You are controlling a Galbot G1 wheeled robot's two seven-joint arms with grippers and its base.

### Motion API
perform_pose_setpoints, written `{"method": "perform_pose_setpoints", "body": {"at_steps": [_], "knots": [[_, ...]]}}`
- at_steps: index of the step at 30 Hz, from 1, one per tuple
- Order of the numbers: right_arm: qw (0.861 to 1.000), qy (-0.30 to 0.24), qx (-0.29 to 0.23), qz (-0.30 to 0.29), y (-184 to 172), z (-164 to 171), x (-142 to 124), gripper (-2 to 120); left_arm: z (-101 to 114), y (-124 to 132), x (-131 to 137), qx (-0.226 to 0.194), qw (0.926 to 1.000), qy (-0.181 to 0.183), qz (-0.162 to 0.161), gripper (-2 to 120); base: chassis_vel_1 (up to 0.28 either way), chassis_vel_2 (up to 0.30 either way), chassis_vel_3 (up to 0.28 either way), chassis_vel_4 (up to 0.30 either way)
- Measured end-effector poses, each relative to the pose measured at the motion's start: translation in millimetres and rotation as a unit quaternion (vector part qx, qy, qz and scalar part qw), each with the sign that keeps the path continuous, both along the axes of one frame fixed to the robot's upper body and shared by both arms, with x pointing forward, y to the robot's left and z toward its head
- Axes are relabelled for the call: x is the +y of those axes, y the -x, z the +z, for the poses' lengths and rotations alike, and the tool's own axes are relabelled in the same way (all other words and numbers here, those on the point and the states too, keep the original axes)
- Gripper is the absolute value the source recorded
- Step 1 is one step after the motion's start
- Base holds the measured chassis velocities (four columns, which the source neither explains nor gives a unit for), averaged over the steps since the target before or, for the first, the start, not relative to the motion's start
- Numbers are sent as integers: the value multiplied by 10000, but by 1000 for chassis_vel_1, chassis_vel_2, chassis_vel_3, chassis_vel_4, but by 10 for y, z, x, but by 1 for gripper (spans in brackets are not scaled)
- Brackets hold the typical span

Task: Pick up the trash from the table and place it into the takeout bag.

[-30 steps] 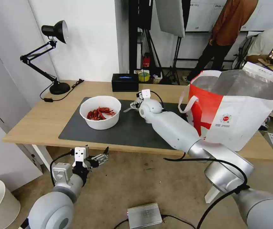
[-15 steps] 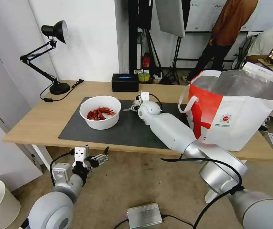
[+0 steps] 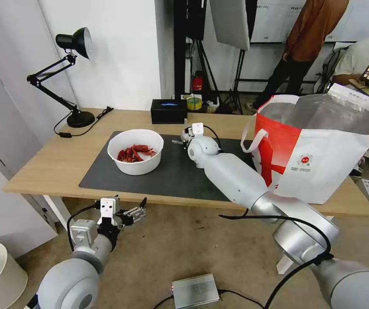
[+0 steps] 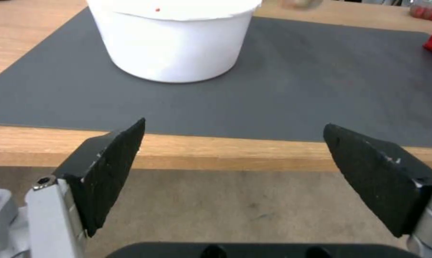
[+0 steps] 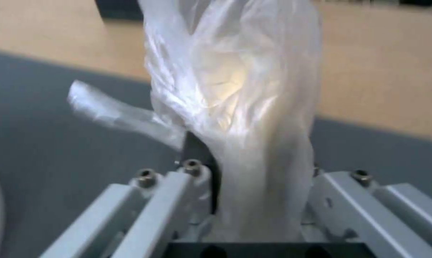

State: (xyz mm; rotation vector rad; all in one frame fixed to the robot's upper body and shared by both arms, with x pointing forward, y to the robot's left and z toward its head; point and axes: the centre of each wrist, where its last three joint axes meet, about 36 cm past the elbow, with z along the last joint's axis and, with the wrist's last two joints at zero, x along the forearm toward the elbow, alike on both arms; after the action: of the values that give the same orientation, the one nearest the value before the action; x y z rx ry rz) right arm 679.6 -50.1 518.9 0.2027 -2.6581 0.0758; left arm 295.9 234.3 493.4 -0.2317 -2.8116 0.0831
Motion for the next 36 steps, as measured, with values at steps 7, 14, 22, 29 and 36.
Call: {"method": "perform_pose_setpoints", "body": {"at_steps": [7, 14, 22, 29, 36], "knots": [[9993, 44, -328, -167, 371, 566, -125, 6, 10, 31, 2, 3, 10000, 1, 16, 100, 0, 0, 0, 0], [9979, 104, -578, -260, 1023, 1152, -396, 6, -16, 79, 9, -21, 10000, -55, 40, 100, 0, 0, 0, 0], [9960, -74, -872, -174, 1518, 1633, -772, 5, 9, 96, -14, -46, 10000, -18, 7, 100, 0, 0, 0, 0], [9920, 129, -1135, -543, 1917, 2165, -1354, 5, 19, 84, -34, -66, 10000, -10, -54, 100, 0, 0, 0, 0], [9899, 243, -1122, -837, 2174, 2281, -1702, 4, 24, 94, -47, -58, 9999, -10, -101, 100, 0, 0, 0, 0]]}}
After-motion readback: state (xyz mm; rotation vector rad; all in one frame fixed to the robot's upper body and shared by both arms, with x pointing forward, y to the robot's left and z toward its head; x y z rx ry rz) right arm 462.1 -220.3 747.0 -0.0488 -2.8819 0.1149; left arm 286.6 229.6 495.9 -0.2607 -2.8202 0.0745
